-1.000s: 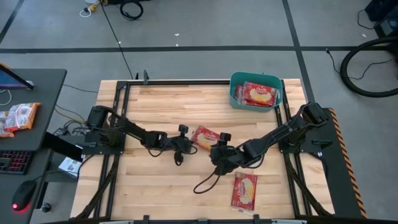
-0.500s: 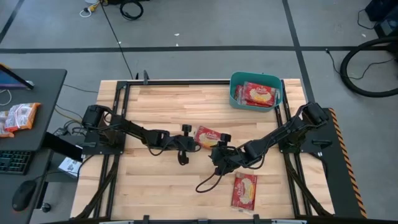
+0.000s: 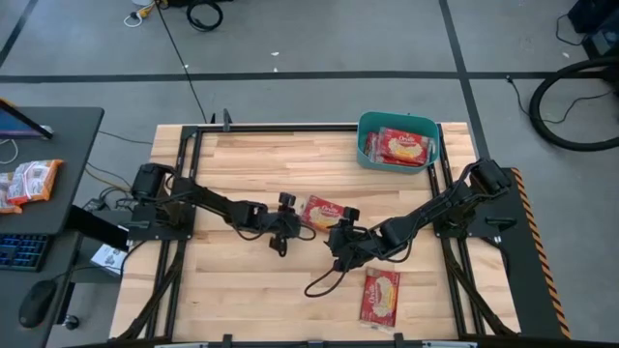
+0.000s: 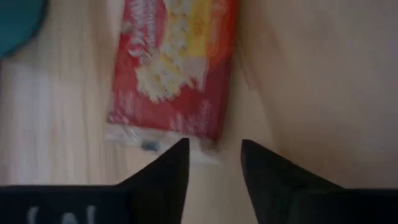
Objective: Sort popcorn bags into baskets
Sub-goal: Put the popcorn bag into the blue bin
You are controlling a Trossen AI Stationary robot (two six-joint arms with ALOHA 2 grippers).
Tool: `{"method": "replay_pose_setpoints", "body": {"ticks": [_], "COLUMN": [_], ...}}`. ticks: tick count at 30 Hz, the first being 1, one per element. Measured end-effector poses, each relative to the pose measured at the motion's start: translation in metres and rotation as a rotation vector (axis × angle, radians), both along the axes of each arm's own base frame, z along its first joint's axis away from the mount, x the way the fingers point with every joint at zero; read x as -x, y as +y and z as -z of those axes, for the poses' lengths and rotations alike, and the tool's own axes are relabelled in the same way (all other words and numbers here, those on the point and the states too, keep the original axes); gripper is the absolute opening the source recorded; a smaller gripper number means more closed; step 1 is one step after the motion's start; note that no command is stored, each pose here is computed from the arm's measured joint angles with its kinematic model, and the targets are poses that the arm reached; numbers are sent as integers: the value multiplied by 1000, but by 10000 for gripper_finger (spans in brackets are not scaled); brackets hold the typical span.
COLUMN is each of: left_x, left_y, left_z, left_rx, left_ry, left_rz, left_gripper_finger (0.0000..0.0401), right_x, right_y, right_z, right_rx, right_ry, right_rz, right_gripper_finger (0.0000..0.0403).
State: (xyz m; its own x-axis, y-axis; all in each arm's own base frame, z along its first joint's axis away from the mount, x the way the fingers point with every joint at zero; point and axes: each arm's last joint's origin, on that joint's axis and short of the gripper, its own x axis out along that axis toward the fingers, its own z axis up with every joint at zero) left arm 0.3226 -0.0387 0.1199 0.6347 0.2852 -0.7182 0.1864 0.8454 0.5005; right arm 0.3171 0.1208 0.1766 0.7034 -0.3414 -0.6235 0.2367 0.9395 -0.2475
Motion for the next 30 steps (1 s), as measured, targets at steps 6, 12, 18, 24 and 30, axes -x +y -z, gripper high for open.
{"method": "replay_pose_setpoints", "body": {"ticks": [6, 12, 18, 24, 30], "left_x": [-6, -7, -7, -6, -8], "left_y": [1, 1, 2, 2, 0], "left_z": [12, 16, 18, 17, -5], "left_rx": [-85, -100, -83, -76, 41], "left_ry": [-11, -13, 0, -6, -82], "left_rz": [-21, -27, -26, -35, -55], "left_gripper_finger": [166, 124, 22, 6, 3], "right_x": [-1, -1, -1, -1, -1], "right_y": [0, 1, 2, 2, 2], "right_z": [0, -1, 0, 0, 0], "right_rx": [-5, -17, -22, -13, 22], "right_ry": [-7, -7, 11, 18, 33], "right_rz": [-2, -10, -46, -53, -84], "right_gripper_finger": [205, 205, 205, 205, 205]}}
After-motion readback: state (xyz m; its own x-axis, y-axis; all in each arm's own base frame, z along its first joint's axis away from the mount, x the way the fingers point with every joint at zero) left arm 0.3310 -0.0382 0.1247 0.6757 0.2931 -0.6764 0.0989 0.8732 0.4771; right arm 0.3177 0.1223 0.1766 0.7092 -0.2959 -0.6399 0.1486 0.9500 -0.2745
